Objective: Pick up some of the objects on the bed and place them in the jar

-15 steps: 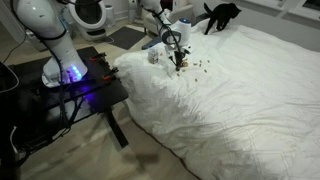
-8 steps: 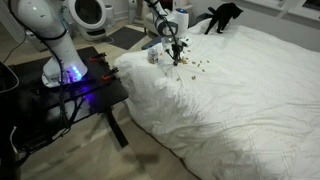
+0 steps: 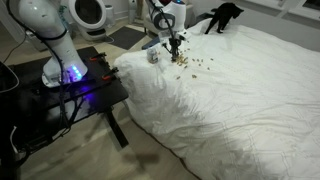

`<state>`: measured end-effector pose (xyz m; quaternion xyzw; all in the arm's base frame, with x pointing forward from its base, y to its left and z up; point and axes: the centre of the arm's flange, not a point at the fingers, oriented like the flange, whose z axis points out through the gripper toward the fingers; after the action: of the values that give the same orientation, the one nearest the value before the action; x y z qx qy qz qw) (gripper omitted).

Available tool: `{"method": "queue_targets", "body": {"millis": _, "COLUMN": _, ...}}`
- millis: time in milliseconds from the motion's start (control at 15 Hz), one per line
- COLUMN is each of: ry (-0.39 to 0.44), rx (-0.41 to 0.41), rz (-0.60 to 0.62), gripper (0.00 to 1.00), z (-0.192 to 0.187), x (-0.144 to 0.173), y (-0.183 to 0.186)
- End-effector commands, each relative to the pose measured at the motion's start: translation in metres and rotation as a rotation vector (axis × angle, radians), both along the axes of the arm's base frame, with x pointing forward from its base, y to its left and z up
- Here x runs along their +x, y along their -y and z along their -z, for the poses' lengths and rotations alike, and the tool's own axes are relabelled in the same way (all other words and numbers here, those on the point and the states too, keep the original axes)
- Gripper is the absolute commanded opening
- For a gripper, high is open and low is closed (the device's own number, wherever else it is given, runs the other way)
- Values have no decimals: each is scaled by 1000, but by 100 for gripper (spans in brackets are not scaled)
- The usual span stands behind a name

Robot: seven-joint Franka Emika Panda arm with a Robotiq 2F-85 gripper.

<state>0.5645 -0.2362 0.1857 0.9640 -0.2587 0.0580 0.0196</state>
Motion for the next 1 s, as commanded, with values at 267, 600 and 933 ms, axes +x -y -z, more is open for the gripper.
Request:
{"method": "queue_targets", "body": {"millis": 267, "ry": -35, "rx": -1, "rz": 40, "gripper": 75, "z": -19, "x": -32, "y": 3}}
{"method": "queue_targets", "body": {"millis": 600, "ry": -64, "rx": 9, "rz": 60, "gripper": 100, "z": -10, "x": -35, "y": 9}}
{"method": "queue_targets", "body": {"millis": 933, "ry": -148, "rx": 72, "rz": 46, "gripper": 100, "z": 9, "x": -48, "y": 7}}
